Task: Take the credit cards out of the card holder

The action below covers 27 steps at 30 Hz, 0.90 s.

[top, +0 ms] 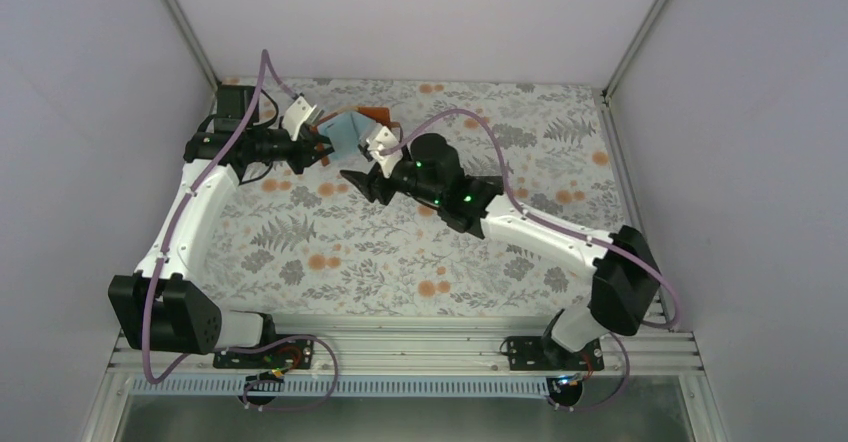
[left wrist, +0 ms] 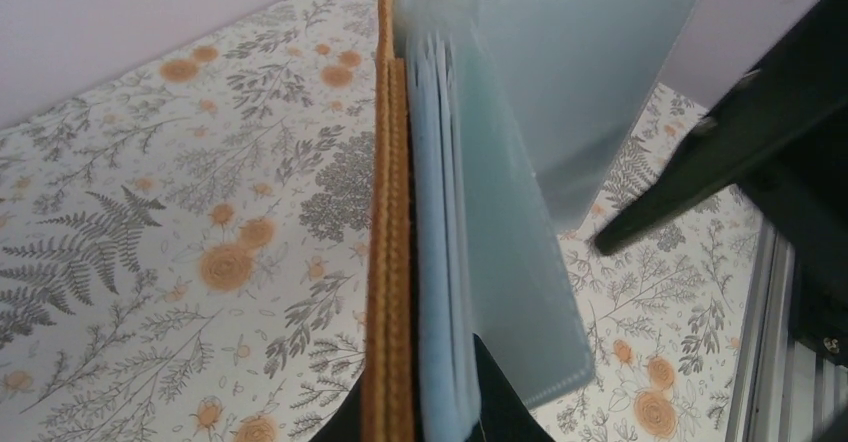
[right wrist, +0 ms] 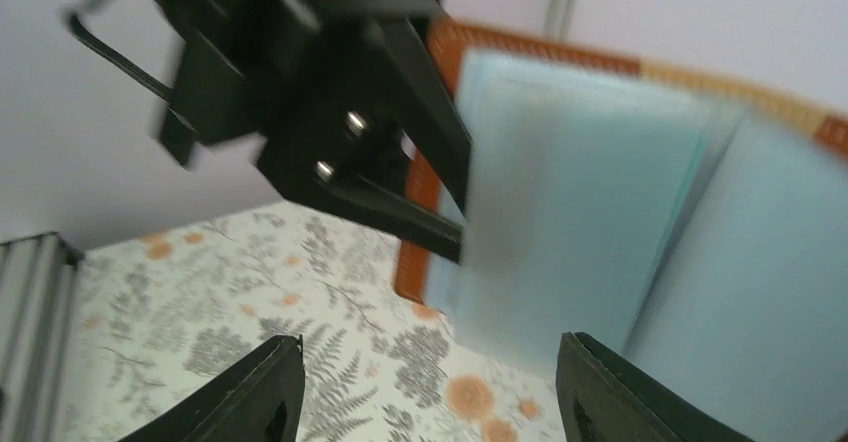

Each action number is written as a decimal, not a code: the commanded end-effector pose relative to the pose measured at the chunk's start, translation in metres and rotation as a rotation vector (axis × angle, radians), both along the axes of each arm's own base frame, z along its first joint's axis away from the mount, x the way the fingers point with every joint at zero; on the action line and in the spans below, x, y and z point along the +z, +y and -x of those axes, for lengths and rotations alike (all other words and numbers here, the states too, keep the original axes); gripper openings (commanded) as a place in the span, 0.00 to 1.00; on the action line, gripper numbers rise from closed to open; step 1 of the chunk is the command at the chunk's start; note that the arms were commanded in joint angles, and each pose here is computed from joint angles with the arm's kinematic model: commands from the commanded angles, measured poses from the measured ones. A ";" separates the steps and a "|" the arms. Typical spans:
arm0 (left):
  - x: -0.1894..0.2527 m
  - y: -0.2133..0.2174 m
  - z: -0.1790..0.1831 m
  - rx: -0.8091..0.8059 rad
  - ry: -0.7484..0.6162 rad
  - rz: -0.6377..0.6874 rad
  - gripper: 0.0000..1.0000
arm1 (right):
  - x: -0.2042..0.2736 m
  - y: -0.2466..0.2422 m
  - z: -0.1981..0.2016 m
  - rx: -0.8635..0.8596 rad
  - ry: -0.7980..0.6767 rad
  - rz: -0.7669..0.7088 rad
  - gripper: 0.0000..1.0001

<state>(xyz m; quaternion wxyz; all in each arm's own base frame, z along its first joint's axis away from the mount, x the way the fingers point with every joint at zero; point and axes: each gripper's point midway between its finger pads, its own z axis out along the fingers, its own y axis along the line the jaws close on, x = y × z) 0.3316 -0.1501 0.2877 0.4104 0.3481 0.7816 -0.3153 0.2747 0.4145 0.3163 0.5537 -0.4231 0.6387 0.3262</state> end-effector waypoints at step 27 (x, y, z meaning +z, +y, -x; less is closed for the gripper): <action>0.016 -0.018 0.031 -0.181 -0.013 0.121 0.03 | -0.019 -0.039 -0.089 -0.378 0.083 0.020 0.20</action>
